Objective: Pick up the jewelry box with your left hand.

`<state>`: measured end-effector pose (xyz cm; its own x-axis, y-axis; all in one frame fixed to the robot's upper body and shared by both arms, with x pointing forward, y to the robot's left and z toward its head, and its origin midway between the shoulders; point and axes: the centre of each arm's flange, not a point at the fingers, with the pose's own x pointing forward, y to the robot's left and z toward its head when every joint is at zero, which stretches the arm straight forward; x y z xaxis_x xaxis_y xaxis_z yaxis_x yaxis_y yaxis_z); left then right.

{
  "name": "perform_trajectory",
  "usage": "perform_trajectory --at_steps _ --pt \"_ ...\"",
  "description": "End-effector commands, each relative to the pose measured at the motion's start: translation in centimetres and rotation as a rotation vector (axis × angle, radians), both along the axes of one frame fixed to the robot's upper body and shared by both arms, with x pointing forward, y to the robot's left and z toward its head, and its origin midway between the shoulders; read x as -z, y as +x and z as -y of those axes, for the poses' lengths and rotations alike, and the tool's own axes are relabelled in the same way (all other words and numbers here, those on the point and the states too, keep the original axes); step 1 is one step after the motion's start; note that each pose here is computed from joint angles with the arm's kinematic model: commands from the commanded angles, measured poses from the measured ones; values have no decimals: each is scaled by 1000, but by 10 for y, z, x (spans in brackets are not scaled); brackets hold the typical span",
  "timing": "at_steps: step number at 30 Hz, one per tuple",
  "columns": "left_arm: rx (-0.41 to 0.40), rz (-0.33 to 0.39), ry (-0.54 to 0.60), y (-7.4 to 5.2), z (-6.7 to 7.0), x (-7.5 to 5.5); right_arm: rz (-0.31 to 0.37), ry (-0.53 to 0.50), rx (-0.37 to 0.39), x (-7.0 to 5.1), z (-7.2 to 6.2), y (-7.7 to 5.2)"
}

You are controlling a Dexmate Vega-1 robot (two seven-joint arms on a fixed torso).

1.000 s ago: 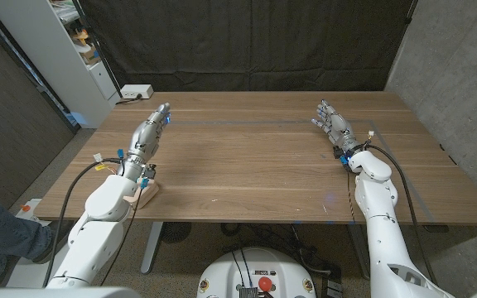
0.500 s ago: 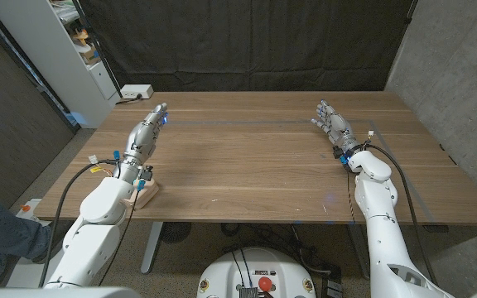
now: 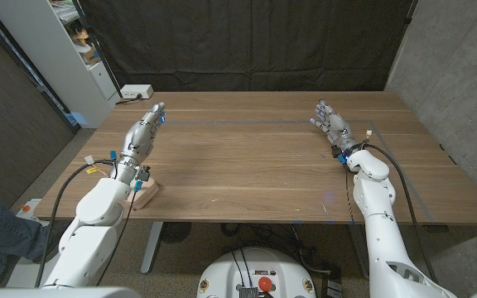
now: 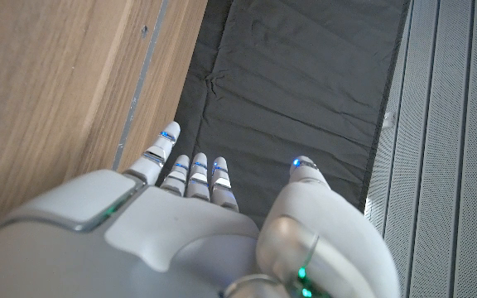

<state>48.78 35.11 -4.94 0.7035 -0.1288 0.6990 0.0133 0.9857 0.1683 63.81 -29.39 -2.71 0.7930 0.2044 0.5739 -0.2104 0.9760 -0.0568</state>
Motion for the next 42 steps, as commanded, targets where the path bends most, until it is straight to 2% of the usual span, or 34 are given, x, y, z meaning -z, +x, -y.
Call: perform_trajectory --at_steps 1,14,27,42 --pt "-24 14 10 -7 -5 -3 5 4 -2 -4 -1 5" --pt "-73 -4 33 -18 -14 -2 9 0 -5 -6 -2 6" --pt "-120 -14 56 -35 -23 -1 1 -4 1 1 2 1" --pt "-147 -4 66 -55 -25 5 -9 -10 3 6 5 -5"
